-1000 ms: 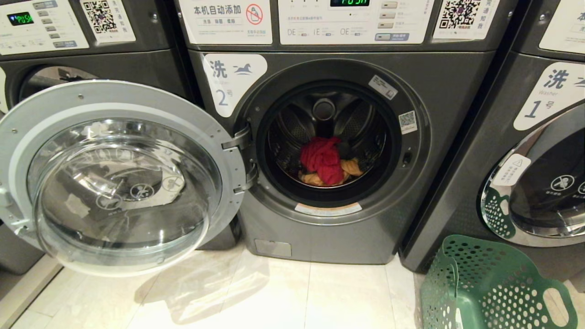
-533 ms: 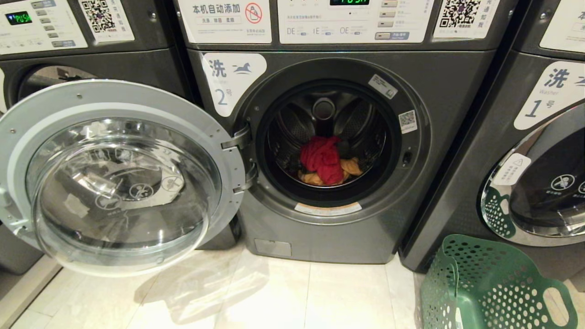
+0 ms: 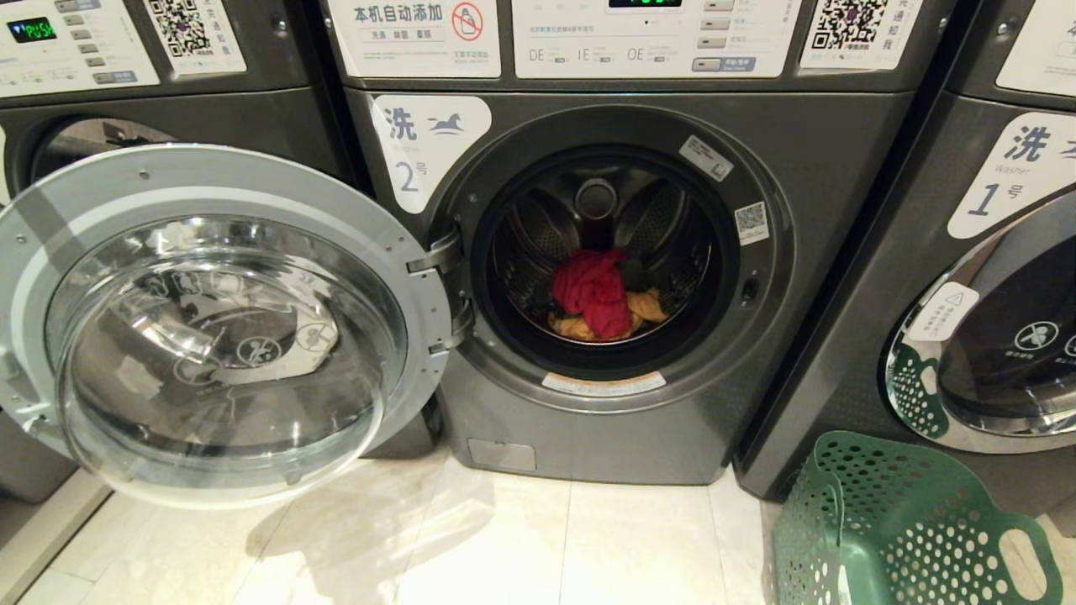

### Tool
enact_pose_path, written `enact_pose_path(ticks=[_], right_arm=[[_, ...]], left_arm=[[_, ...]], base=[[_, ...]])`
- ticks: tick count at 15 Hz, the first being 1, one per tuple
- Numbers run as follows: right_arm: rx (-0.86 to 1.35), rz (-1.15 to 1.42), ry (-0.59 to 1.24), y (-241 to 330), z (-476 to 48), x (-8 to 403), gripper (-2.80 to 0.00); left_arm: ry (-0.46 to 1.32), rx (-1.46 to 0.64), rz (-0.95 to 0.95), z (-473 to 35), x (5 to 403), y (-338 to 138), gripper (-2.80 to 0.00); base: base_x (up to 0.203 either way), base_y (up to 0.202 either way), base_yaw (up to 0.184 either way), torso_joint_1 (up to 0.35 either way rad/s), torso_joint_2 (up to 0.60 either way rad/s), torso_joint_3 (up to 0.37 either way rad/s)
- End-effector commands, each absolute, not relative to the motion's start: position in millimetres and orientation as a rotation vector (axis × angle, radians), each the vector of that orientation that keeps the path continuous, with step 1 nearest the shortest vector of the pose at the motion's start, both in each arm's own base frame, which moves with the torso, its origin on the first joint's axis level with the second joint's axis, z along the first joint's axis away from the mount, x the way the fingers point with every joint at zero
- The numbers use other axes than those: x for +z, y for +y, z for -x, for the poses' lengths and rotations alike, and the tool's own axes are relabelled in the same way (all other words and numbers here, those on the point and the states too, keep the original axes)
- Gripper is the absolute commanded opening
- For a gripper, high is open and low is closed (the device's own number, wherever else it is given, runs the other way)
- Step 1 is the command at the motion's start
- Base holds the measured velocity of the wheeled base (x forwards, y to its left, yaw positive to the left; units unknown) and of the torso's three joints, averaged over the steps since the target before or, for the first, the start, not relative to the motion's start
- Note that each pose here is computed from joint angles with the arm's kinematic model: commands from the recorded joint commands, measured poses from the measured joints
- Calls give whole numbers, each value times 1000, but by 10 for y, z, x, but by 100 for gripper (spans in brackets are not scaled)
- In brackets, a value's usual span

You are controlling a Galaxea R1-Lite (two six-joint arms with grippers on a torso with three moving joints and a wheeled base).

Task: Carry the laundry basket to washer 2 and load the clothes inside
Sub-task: Close the washing machine door with the left hand

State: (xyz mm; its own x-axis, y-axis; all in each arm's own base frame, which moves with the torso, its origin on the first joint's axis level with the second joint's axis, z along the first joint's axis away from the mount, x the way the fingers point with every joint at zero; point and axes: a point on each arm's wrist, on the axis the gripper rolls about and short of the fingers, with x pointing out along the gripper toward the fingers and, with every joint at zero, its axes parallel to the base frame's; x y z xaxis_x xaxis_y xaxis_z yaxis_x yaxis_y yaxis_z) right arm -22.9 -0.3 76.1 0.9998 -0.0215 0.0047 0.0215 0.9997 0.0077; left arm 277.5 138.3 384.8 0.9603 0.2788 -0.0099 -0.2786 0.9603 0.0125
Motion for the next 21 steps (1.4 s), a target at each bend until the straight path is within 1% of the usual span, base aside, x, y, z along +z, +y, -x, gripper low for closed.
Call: enact_pose_path(ticks=[1, 2, 4, 5, 9, 12, 17, 21], right_arm=[[-21, -8, -5, -3, 228, 764, -280], [-21, -8, -5, -3, 228, 764, -280], [-21, -8, -5, -3, 228, 764, -280], [-21, -8, -5, -3, 228, 764, -280], [-21, -8, -3, -3, 228, 763, -280], [-21, -5, -3, -3, 228, 763, -280], [-17, 0, 0, -4, 230, 765, -280], [-18, 0, 0, -4, 230, 765, -280]], left_arm=[[32, 268, 41, -3067, 3722, 1559, -280], [35, 259, 83, -3123, 3724, 1590, -280], [133, 233, 165, -3155, 3597, 1602, -280], [147, 228, 187, -3180, 3561, 1604, -280], [198, 223, 212, -3334, 3383, 1651, -280], [251, 212, 231, -3254, 3396, 1578, -280], [412, 75, 292, -2805, 3572, 1112, -280], [497, -99, 288, -2303, 3782, 511, -280]], base=[[0, 0, 0, 0, 0, 0], [0, 0, 0, 0, 0, 0], [0, 0, 0, 0, 0, 0], [0, 0, 0, 0, 0, 0], [0, 0, 0, 0, 0, 0], [0, 0, 0, 0, 0, 0], [0, 0, 0, 0, 0, 0], [0, 0, 0, 0, 0, 0]])
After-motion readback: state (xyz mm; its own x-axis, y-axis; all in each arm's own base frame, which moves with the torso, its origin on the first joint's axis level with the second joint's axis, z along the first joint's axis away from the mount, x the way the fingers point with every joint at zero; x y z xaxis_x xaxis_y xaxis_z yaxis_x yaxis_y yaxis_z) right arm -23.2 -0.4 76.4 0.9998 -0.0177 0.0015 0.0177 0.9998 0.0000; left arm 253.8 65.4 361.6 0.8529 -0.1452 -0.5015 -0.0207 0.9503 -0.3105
